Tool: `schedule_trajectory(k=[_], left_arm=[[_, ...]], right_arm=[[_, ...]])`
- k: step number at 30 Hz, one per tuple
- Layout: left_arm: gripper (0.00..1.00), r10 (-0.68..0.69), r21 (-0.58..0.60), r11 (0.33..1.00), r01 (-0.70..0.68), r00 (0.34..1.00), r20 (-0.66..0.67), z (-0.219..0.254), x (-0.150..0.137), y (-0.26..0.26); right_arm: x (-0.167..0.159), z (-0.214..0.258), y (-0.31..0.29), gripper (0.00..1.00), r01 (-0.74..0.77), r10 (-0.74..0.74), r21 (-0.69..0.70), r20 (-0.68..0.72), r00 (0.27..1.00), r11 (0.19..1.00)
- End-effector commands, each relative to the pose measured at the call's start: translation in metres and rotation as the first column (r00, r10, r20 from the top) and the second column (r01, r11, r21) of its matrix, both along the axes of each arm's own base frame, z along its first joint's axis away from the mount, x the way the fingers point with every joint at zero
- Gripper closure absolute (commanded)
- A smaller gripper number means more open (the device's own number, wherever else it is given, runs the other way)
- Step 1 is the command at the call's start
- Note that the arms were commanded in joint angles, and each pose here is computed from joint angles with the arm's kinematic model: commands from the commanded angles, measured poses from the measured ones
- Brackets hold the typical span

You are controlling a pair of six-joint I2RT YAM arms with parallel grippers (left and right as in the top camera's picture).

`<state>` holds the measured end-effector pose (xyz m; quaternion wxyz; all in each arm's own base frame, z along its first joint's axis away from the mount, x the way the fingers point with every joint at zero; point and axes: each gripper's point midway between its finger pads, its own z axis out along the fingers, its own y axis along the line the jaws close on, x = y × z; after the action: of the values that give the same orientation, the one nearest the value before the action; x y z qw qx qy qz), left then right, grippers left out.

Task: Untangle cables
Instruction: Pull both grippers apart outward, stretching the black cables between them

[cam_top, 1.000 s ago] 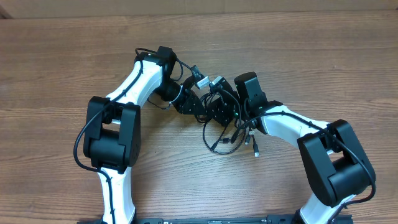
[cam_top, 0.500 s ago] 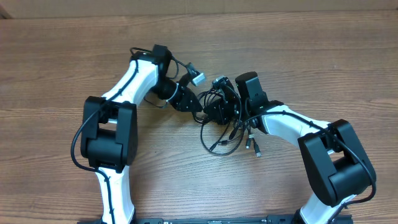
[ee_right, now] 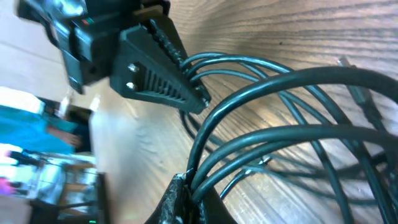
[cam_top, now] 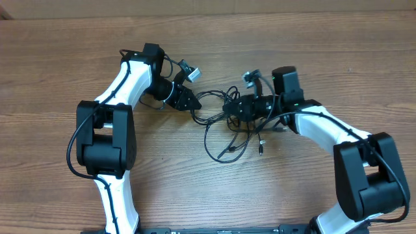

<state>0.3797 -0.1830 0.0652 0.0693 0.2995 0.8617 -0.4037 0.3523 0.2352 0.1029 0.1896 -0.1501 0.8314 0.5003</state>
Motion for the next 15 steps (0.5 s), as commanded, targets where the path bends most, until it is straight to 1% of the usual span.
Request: schedule_trajectory(k=[1,9,13,15], left_arm=[[0.96,0.071,0.047,0.997,-0.069,0.997,-0.040,-0.004,0.008,0.004],[0.96,0.070,0.040,0.997,-0.070,0.997,-0.007,0.013,0.008,0.004],[0.96,0.070,0.024,0.997,-0.070,0.997,0.012,0.028,0.006,0.003],[0.95,0.069,0.009,0.998,-0.069,0.998,0.013,0.034,0.005,0.001]], right_arm=[[0.010,0.028,-0.021,0.96,0.109,-0.093,0.101,-0.153,0.984,0.989],[0.013,0.062,-0.047,0.96,0.190,-0.181,0.087,-0.100,0.978,0.978],[0.010,0.064,-0.057,0.96,0.255,-0.252,0.021,-0.106,0.962,0.967],[0.007,0.065,-0.059,0.96,0.266,-0.264,0.006,-0.113,0.958,0.964]])
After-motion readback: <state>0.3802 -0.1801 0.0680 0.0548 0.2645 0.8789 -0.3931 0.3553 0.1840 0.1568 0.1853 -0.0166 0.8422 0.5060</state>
